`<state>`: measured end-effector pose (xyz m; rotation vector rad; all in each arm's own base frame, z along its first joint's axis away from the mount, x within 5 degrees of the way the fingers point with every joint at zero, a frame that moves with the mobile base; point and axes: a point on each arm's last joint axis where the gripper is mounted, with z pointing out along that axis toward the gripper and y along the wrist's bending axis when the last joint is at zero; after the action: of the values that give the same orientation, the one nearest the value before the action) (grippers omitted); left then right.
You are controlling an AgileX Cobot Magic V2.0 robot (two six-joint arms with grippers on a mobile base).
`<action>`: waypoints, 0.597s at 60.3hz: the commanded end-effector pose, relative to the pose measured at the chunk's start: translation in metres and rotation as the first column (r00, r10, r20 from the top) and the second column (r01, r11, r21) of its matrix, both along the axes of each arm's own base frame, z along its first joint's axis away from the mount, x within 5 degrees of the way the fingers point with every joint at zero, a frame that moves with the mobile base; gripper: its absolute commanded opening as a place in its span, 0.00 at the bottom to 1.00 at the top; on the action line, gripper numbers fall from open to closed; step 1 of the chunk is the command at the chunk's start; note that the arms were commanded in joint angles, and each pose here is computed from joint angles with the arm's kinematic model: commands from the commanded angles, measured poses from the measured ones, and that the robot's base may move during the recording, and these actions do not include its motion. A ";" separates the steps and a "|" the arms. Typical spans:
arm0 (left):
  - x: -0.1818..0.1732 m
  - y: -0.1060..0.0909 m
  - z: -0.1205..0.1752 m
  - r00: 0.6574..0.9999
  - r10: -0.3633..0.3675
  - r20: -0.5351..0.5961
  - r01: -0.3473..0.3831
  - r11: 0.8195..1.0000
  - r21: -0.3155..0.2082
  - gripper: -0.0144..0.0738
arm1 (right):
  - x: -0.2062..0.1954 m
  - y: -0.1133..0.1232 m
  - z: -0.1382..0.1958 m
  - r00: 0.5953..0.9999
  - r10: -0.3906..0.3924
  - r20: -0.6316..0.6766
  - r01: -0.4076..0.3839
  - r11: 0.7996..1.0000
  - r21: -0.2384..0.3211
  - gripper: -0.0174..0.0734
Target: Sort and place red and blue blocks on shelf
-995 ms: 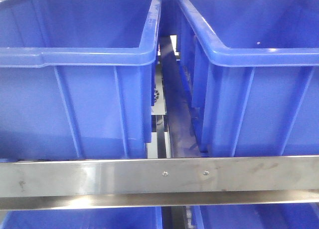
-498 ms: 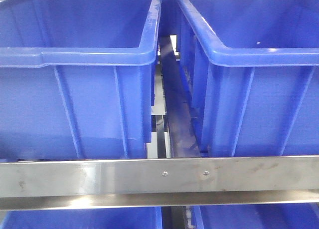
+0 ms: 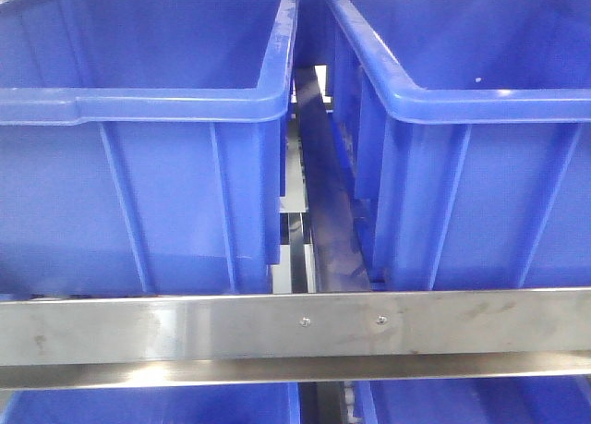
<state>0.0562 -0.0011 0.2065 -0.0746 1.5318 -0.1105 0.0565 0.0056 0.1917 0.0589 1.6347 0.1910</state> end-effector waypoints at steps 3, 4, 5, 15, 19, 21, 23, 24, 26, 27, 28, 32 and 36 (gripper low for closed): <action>0.000 0.000 -0.007 0.999 -0.003 0.052 0.004 1.000 -0.015 0.30 | -0.002 -0.002 0.016 0.991 -0.016 0.133 0.016 1.000 0.006 0.25; 0.000 0.000 -0.007 0.999 -0.003 0.052 0.004 1.000 -0.015 0.30 | -0.002 -0.002 0.016 0.991 -0.016 0.133 0.016 1.000 0.006 0.25; 0.000 0.000 -0.007 0.999 -0.003 0.052 0.004 1.000 -0.015 0.30 | -0.002 -0.002 0.016 0.991 -0.016 0.133 0.016 1.000 0.006 0.25; 0.000 0.000 -0.007 0.999 -0.003 0.052 0.004 1.000 -0.015 0.30 | -0.002 -0.002 0.016 0.991 -0.016 0.133 0.016 1.000 0.006 0.25; 0.000 0.000 -0.007 0.999 -0.003 0.052 0.004 1.000 -0.015 0.30 | -0.002 -0.002 0.016 0.991 -0.016 0.133 0.016 1.000 0.006 0.25; 0.000 0.000 -0.007 0.999 -0.003 0.052 0.004 1.000 -0.015 0.30 | -0.002 -0.002 0.016 0.991 -0.016 0.133 0.016 1.000 0.006 0.25; 0.000 0.000 -0.007 0.999 -0.003 0.052 0.004 1.000 -0.015 0.30 | -0.002 -0.002 0.016 0.991 -0.016 0.133 0.016 1.000 0.006 0.25; 0.000 0.000 -0.007 0.999 -0.003 0.052 0.004 1.000 -0.015 0.30 | -0.002 -0.002 0.016 0.991 -0.016 0.133 0.016 1.000 0.006 0.25; 0.000 0.000 -0.007 0.999 -0.003 0.052 0.004 1.000 -0.015 0.30 | -0.002 -0.002 0.016 0.991 -0.016 0.133 0.016 1.000 0.006 0.25; 0.000 0.000 -0.007 0.999 -0.003 0.052 0.004 1.000 -0.015 0.30 | -0.002 -0.002 0.016 0.991 -0.016 0.133 0.016 1.000 0.006 0.25; 0.000 0.000 -0.007 0.999 -0.003 0.052 0.004 1.000 -0.015 0.30 | -0.002 -0.002 0.016 0.991 -0.016 0.133 0.016 1.000 0.006 0.25; 0.000 0.000 -0.007 0.999 -0.003 0.052 0.004 1.000 -0.015 0.30 | -0.002 -0.002 0.016 0.991 -0.016 0.133 0.016 1.000 0.006 0.25; 0.000 0.000 -0.007 0.999 -0.003 0.052 0.004 1.000 -0.015 0.30 | -0.002 -0.002 0.016 0.991 -0.016 0.133 0.016 1.000 0.006 0.25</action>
<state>0.0562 -0.0010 0.2063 -0.0748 1.5342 -0.1103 0.0565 0.0056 0.1917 0.0589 1.6347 0.1910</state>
